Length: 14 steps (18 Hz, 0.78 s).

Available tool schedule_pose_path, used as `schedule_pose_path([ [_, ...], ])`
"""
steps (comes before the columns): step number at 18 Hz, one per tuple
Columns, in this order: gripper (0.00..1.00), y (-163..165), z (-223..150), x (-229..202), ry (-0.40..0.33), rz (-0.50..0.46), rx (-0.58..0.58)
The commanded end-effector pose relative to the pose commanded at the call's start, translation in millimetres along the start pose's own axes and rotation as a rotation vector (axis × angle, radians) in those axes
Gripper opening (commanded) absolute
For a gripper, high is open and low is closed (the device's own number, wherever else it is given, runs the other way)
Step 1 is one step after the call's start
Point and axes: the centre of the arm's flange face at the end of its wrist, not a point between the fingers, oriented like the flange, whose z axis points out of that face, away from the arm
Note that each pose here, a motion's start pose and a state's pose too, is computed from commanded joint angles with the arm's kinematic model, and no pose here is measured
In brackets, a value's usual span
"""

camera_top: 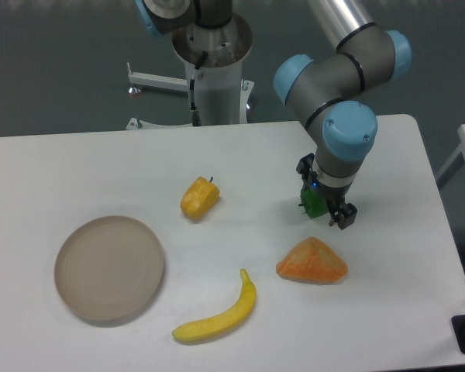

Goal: Pick up the green pepper from the table
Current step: 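Lower the open gripper around the green pepper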

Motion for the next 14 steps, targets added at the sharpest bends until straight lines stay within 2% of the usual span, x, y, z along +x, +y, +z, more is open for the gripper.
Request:
schedule_pose_path([
  [3, 1.0, 15.3, 15.2, -0.5, 0.012, 0.065, 0.002],
  [6, 1.0, 41.1, 23.3, -2.5, 0.028, 0.027, 0.017],
  [12, 1.0, 40.1, 30.5, 0.8, 0.034, 0.031, 0.02],
  [14, 1.0, 38.6, 36.2, 2.8, 0.044, 0.064, 0.021],
])
